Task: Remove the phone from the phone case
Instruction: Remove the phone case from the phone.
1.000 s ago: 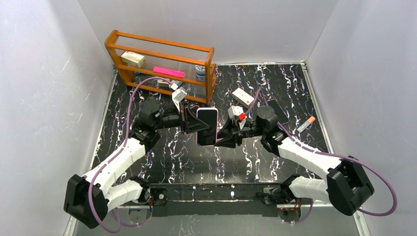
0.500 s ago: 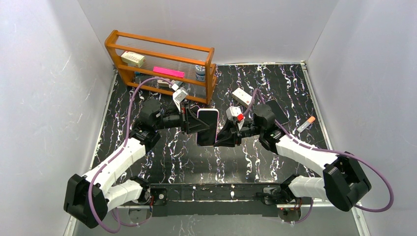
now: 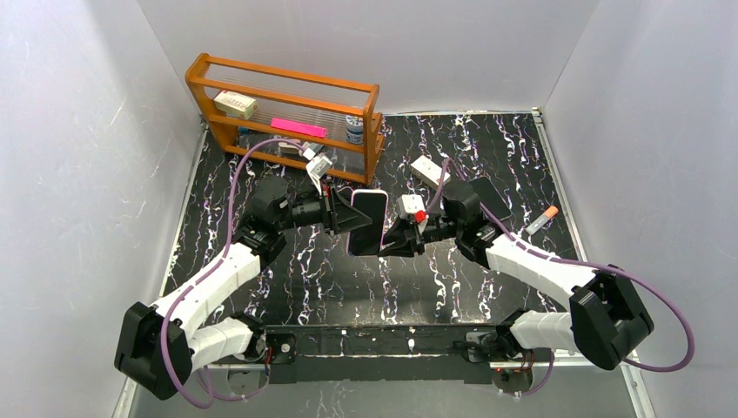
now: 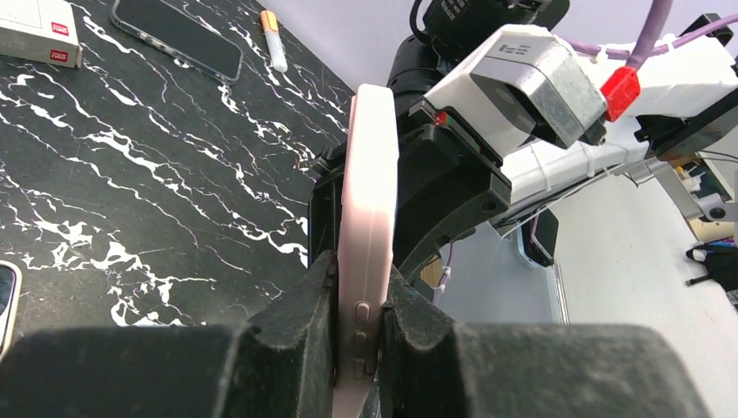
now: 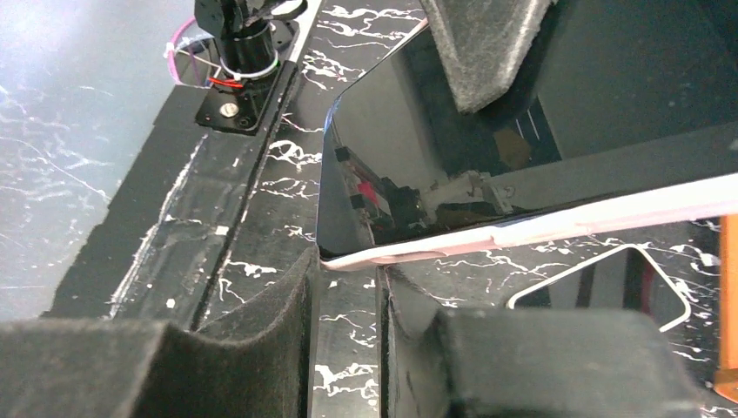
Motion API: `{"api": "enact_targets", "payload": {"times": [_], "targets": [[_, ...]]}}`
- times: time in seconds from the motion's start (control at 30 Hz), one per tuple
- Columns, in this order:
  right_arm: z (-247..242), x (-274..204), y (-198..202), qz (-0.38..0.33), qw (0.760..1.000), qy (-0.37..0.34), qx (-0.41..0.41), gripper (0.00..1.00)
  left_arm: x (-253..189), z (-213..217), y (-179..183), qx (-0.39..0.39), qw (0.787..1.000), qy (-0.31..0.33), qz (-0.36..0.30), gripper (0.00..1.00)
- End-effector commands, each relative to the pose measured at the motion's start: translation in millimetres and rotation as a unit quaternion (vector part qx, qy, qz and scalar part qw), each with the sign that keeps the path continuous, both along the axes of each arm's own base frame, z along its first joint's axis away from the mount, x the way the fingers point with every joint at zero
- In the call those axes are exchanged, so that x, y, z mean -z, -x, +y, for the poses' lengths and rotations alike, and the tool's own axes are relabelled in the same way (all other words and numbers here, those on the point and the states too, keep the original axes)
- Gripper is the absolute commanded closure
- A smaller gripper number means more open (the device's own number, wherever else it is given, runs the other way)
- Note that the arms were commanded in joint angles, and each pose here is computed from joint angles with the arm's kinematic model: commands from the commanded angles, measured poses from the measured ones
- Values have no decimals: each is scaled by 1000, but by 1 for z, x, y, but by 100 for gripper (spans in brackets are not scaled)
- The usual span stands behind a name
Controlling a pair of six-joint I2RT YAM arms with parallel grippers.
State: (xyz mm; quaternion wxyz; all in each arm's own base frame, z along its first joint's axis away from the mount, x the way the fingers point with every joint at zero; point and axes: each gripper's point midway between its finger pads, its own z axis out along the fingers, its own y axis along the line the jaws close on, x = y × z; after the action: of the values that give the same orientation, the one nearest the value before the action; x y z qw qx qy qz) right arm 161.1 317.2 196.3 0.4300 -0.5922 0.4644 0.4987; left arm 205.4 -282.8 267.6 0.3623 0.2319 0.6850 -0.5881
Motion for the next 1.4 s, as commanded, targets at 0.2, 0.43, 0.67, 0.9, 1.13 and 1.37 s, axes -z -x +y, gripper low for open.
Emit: {"api": "enact_targets", "payload": {"times": [0.2, 0.43, 0.67, 0.9, 1.13, 1.37], "targets": [[7, -18, -38, -162, 986, -14, 48, 99, -40, -9, 15, 21, 998, 56, 24, 100], [6, -24, -42, -176, 982, -20, 60, 99, -40, -9, 14, 17, 998, 57, 24, 100], [3, -40, -33, -134, 986, -64, 69, 99, -42, -8, 18, 23, 998, 61, 14, 100], [-3, -59, -23, -37, 985, -142, 93, 81, -40, -8, 23, 25, 997, 72, 14, 100], [-2, -82, -21, 54, 972, -208, 101, 70, -42, -13, 32, 30, 995, 98, 15, 100], [-4, -96, -22, 108, 957, -246, 105, 66, -34, -21, 41, 32, 993, 107, 24, 100]]}}
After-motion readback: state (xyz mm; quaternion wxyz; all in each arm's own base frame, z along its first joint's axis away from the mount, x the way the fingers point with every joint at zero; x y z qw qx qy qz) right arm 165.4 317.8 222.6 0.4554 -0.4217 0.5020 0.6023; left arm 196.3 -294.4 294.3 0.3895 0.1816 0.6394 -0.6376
